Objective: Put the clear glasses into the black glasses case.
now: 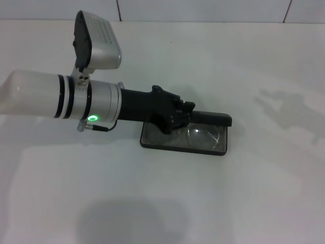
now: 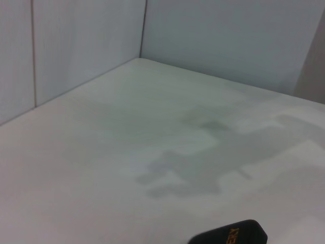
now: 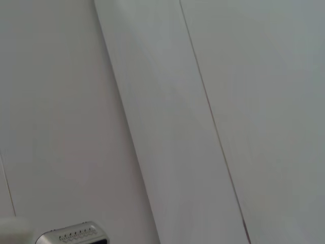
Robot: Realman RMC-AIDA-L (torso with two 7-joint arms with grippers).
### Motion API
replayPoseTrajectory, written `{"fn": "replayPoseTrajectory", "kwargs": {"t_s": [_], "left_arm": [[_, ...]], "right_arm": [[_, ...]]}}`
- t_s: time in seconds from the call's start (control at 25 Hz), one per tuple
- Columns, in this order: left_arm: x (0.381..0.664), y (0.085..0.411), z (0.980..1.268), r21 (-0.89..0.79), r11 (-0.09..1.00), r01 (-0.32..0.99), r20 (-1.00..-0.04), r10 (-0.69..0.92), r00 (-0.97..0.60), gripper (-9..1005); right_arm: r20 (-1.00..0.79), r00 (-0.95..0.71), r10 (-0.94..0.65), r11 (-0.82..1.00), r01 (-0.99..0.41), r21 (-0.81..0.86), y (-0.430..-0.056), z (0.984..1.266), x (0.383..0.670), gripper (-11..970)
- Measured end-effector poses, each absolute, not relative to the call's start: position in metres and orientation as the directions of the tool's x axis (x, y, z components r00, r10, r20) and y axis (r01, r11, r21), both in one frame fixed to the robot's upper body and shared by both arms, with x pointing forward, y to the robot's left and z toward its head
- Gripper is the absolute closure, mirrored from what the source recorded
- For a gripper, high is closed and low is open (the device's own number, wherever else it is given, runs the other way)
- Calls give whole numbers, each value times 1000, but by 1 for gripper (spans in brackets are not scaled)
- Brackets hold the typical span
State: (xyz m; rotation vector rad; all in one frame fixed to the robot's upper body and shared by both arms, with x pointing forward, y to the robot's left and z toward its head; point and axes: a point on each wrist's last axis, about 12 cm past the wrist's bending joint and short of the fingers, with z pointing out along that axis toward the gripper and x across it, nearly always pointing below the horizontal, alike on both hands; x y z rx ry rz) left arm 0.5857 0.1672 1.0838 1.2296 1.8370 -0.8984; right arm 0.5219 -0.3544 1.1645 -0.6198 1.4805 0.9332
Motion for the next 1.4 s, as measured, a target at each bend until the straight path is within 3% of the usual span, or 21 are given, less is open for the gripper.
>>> {"fn": "replayPoseTrajectory", "kwargs": {"t_s": [0.64, 0.88, 0.92, 1.2, 1.4], "left_arm": [[562, 173, 1070, -153, 241, 958, -865, 437, -248, 754], [545, 181, 1097, -116, 166, 979, -933, 319, -165, 753], [537, 189, 1119, -82, 144, 986, -970, 217, -113, 753], [521, 223, 1167, 23, 152, 988, -999, 28, 19, 751], [512, 249, 1178, 43, 158, 987, -997, -53, 52, 669]], "right_arm": [[-981, -132, 144, 514, -837, 188, -352, 1167, 522, 707], [-980, -137, 144, 516, -835, 192, -353, 1166, 521, 705], [-980, -140, 143, 513, -836, 194, -353, 1165, 520, 705], [-987, -134, 92, 402, -901, 160, -342, 1165, 513, 703], [-992, -99, 80, 297, -947, 119, -324, 1164, 509, 702]]}}
